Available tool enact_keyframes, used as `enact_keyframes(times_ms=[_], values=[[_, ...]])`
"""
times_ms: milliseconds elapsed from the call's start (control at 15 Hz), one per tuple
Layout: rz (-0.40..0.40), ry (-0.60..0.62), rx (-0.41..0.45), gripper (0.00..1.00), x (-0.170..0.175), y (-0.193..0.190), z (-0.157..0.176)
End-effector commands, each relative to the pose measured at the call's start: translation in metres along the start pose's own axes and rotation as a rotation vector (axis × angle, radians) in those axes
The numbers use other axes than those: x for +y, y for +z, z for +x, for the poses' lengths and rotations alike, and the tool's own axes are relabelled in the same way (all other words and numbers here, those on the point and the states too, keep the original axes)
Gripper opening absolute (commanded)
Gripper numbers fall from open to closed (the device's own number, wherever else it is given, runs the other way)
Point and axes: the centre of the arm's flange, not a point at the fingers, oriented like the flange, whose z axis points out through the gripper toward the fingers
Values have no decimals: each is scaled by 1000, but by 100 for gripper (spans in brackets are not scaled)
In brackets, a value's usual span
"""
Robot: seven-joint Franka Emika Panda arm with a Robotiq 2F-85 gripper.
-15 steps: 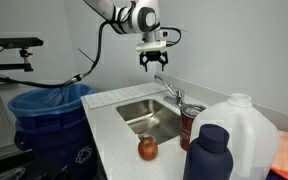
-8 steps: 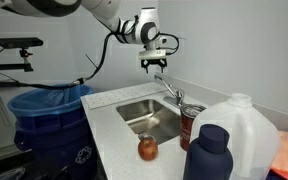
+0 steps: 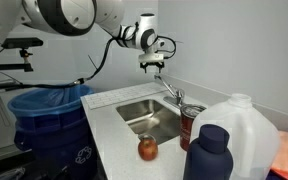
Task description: Move the tap nozzle to the right
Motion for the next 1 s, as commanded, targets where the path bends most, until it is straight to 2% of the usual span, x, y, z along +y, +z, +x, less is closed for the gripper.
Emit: enact_keyframes(times_ms=[0,400,733,933], values=[[21,-14,12,100,13,23,11],[45,34,-32,100,14,33,-11],[115,85,-89,100,0,29,-29],[128,105,-124,100,-2,30,-38]])
